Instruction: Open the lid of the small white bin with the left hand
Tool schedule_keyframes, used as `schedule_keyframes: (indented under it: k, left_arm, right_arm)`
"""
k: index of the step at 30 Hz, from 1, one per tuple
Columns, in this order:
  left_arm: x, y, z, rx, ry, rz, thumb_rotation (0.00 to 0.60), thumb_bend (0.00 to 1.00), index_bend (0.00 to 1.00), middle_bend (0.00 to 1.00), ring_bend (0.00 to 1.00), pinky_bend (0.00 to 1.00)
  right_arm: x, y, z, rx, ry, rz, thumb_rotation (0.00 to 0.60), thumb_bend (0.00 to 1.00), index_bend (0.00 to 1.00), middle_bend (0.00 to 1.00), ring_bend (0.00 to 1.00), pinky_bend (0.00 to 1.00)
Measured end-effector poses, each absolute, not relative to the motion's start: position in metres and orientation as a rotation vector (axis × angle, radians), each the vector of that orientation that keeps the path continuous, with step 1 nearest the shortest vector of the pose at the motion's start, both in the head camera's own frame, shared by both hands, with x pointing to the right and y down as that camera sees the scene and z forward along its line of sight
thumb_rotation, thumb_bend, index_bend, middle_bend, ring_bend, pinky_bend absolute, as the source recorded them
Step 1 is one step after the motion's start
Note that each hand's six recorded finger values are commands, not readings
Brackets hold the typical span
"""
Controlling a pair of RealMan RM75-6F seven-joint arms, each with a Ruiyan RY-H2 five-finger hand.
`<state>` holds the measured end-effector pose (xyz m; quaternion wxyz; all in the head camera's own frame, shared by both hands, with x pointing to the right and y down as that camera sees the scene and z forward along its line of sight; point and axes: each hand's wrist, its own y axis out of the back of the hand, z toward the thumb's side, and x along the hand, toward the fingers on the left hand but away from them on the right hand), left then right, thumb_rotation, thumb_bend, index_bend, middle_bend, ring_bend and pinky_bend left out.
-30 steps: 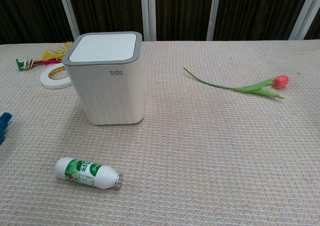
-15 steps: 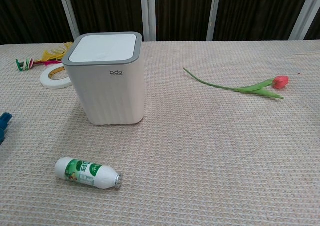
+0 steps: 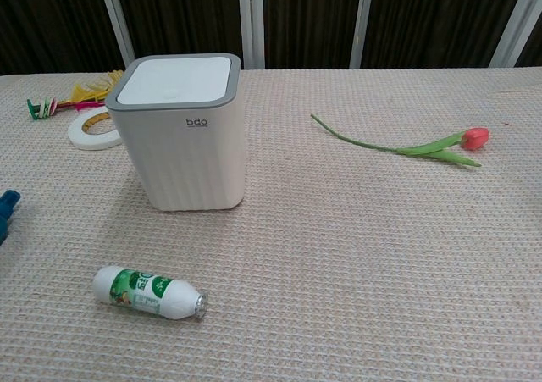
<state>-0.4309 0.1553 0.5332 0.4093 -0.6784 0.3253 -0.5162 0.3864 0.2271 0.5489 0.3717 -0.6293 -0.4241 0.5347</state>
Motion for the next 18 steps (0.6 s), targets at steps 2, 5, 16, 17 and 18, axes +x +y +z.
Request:
schedule_keyframes:
  k: [2,5,16,17,18]
  left_arm:
    - [-0.418,0.142,0.537,-1.730,0.774,-1.274,0.600,0.57,0.16,0.77,0.63,0.69]
    - [-0.396,0.130,0.538,-1.756,0.725,-1.222,0.600,0.63,0.16,0.82,0.67,0.70]
    - [-0.328,0.125,0.531,-1.803,0.568,-1.109,0.600,0.74,0.20,0.86,0.70,0.70]
    - [-0.324,0.126,0.531,-1.805,0.551,-1.111,0.600,0.74,0.20,0.87,0.70,0.71]
    - [-0.320,0.127,0.532,-1.808,0.536,-1.114,0.600,0.75,0.20,0.87,0.70,0.71]
  right_arm:
    - [0.386,0.227,0.551,-1.614,-1.080,1.378,0.600,0.27,0.10,0.02,0.00,0.00]
    - [0.386,0.227,0.554,-1.616,-1.074,1.388,0.600,0.27,0.11,0.02,0.00,0.00]
    - [0.388,0.225,0.559,-1.615,-1.065,1.411,0.600,0.27,0.11,0.02,0.00,0.00]
    - [0.388,0.225,0.559,-1.614,-1.066,1.411,0.600,0.27,0.11,0.02,0.00,0.00]
    - [0.388,0.225,0.559,-1.613,-1.068,1.410,0.600,0.27,0.11,0.02,0.00,0.00]
